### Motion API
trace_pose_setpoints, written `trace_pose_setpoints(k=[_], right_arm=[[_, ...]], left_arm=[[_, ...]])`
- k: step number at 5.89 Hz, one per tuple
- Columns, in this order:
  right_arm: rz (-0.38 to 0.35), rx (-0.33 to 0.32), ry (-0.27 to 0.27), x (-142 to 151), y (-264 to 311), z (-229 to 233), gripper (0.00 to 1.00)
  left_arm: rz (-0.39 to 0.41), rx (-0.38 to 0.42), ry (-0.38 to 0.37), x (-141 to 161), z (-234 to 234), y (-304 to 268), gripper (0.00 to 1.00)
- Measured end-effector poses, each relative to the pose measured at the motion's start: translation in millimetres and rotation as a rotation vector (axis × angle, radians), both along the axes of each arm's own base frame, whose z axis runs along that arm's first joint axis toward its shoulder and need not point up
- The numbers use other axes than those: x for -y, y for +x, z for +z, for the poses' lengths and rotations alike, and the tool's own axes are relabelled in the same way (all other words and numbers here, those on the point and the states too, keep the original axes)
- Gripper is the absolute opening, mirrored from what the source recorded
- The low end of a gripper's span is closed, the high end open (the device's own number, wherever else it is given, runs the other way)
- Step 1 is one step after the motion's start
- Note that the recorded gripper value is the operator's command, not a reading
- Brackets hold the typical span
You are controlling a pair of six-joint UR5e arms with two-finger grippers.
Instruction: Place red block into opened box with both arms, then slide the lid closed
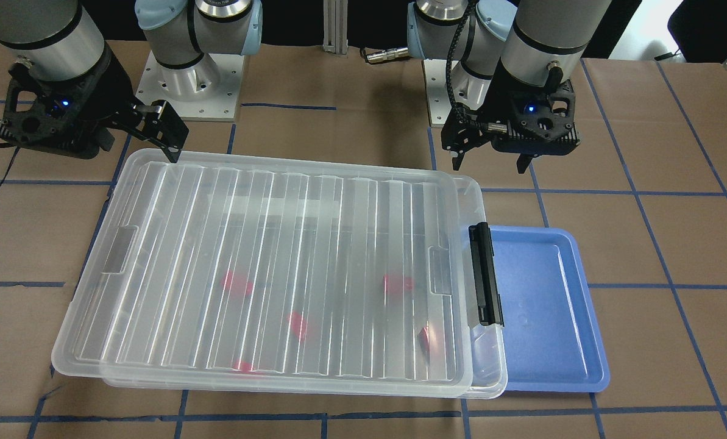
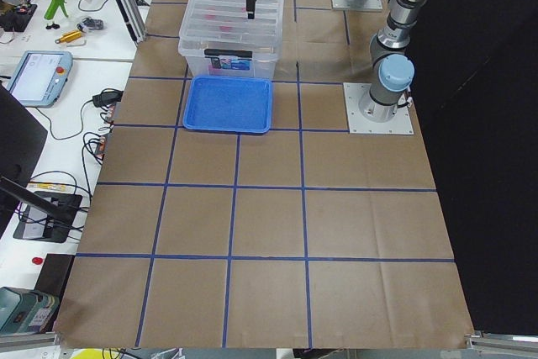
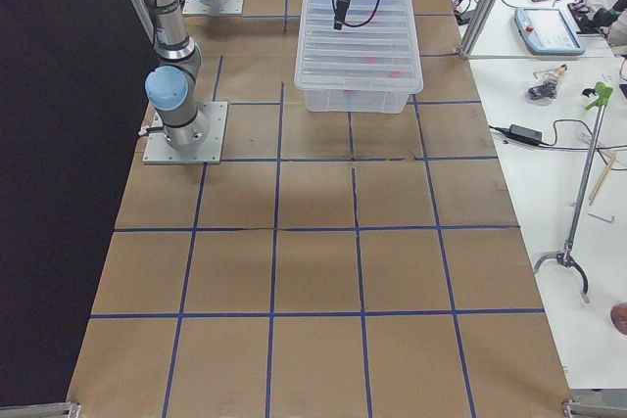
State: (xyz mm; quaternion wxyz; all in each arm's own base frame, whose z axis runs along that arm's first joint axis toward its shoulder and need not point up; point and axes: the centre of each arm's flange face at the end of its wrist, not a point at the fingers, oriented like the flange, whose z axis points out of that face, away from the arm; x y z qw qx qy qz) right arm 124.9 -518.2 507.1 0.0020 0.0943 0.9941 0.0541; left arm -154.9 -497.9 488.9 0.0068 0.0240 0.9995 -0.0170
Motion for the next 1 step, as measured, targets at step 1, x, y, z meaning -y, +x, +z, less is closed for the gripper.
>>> trace_pose_setpoints(k=[1], right_arm=[[-0.002, -0.001, 0.0, 0.4, -1.2, -0.2, 1.0]], left_arm=[[0.002, -0.001, -0.004, -1.2, 1.8, 0.0, 0.98]])
